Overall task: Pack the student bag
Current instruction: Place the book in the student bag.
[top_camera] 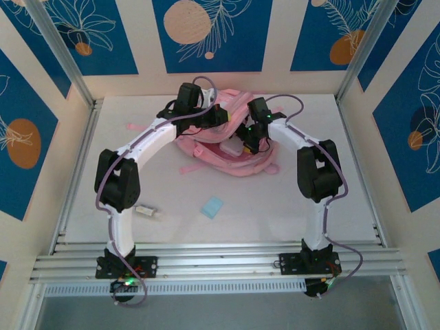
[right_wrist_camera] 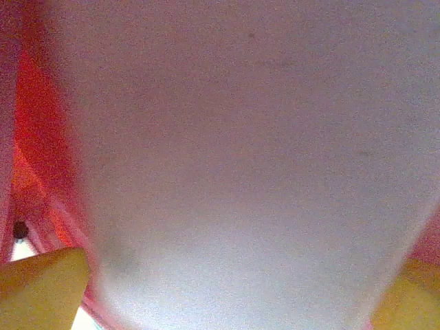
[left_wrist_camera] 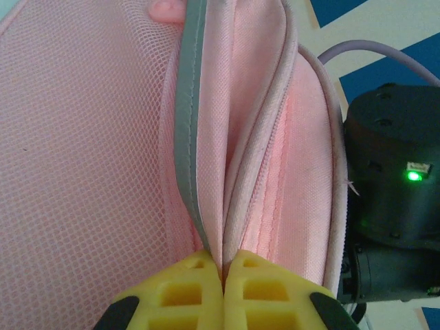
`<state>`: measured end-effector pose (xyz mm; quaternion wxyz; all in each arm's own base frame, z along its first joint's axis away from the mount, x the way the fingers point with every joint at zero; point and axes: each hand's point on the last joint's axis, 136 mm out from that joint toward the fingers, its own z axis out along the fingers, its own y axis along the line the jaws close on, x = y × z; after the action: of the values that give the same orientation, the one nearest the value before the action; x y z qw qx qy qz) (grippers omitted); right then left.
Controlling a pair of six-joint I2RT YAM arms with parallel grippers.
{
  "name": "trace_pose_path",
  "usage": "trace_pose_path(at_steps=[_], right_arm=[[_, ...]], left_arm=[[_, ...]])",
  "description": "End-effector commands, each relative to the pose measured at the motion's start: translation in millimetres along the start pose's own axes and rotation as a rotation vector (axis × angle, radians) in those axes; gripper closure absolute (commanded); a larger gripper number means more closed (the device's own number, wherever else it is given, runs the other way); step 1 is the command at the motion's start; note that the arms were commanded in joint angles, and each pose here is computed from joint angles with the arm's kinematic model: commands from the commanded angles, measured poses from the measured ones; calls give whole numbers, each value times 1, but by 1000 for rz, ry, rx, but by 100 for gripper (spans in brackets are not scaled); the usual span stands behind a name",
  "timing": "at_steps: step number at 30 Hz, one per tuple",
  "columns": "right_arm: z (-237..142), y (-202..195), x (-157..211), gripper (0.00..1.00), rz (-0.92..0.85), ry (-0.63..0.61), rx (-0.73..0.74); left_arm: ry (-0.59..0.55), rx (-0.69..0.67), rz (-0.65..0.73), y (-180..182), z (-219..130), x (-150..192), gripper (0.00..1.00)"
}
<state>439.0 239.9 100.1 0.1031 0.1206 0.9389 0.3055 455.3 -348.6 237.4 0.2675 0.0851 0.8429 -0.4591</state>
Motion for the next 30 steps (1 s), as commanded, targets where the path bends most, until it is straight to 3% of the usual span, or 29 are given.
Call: trace_pose_path(at_steps=[1,6,7,11,13,18,21,25,28,30], right_arm=[[-20,13,-2,1,-24,-38,-20],[-18,-1,-3,0,0,-42,-73],[-16,-2,-4,4,0,-49,-91],[-6,5,-5,37,-38,-80,-149],[0,17,-6,48,-66,-80,-205],[15,47,-9,48,-111,-50,-267],[16,60,-7,43,-142,-42,-288],[8,42,-1,35,-129,-41,-224],[-11,25,10,23,-116,-61,-188],[-27,14,21,18,-114,-75,-156]], left_arm=[[-115,128,86,-50,-30,-34,100],[-107,130,80,-50,-30,-32,100],[-106,128,79,-49,-31,-32,100],[-96,133,77,-51,-32,-28,100],[-84,136,70,-51,-30,-24,100],[-66,149,59,-56,-27,-11,100],[-70,162,39,-55,-25,-6,100],[-84,131,41,-47,-25,-6,100],[-105,63,75,-36,-30,-9,100],[-121,11,106,-28,-35,-11,94]])
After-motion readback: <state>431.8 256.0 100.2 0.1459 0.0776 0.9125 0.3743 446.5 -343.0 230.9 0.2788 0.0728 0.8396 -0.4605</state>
